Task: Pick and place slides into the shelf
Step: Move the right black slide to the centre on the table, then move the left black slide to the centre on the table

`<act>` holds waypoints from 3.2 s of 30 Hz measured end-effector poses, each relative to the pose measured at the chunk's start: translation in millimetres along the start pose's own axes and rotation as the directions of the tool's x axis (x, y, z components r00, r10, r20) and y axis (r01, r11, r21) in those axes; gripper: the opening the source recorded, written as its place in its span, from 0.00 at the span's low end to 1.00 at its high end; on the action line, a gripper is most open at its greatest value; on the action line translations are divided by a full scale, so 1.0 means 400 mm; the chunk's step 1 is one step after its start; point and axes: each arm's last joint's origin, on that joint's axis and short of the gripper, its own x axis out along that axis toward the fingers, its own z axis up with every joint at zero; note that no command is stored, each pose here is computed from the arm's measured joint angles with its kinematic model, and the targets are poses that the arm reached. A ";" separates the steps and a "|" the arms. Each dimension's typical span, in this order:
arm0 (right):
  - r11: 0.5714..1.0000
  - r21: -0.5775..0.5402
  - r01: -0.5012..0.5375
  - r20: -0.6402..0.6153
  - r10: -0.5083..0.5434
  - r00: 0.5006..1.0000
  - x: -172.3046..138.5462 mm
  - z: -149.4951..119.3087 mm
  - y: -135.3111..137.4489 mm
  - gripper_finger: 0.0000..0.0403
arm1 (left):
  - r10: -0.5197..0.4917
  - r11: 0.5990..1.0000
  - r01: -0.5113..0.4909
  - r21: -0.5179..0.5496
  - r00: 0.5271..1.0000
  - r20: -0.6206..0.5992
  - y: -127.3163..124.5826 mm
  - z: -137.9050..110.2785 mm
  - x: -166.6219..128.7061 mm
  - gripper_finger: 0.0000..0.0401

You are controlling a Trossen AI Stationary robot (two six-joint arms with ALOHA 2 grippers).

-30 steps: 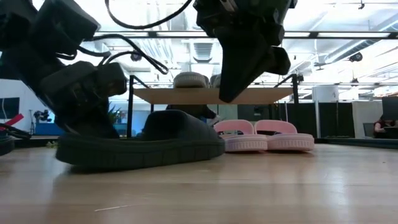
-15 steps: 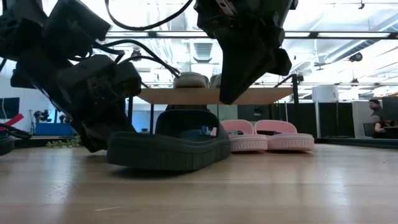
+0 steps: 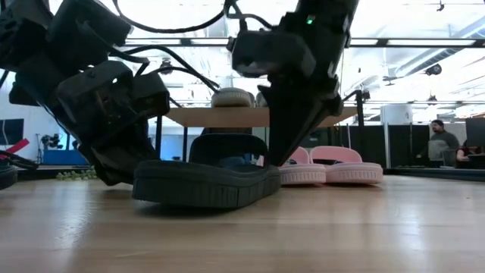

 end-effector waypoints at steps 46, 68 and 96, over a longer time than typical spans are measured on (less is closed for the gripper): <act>0.998 0.005 0.055 -0.062 -0.055 0.997 -0.047 -0.037 0.000 0.03 | 0.076 0.996 -0.076 0.044 0.997 0.001 0.037 0.032 0.004 0.13; 0.998 -0.035 0.059 -0.026 -0.060 0.998 -0.059 -0.053 0.017 0.03 | 0.070 0.993 -0.091 -0.077 0.968 -0.241 -0.074 -0.002 -0.335 0.13; 0.991 -0.077 0.106 0.032 -0.103 0.994 -0.058 -0.046 0.013 0.03 | 0.360 0.894 -0.446 0.035 0.669 -0.650 -0.184 -0.210 -0.404 0.13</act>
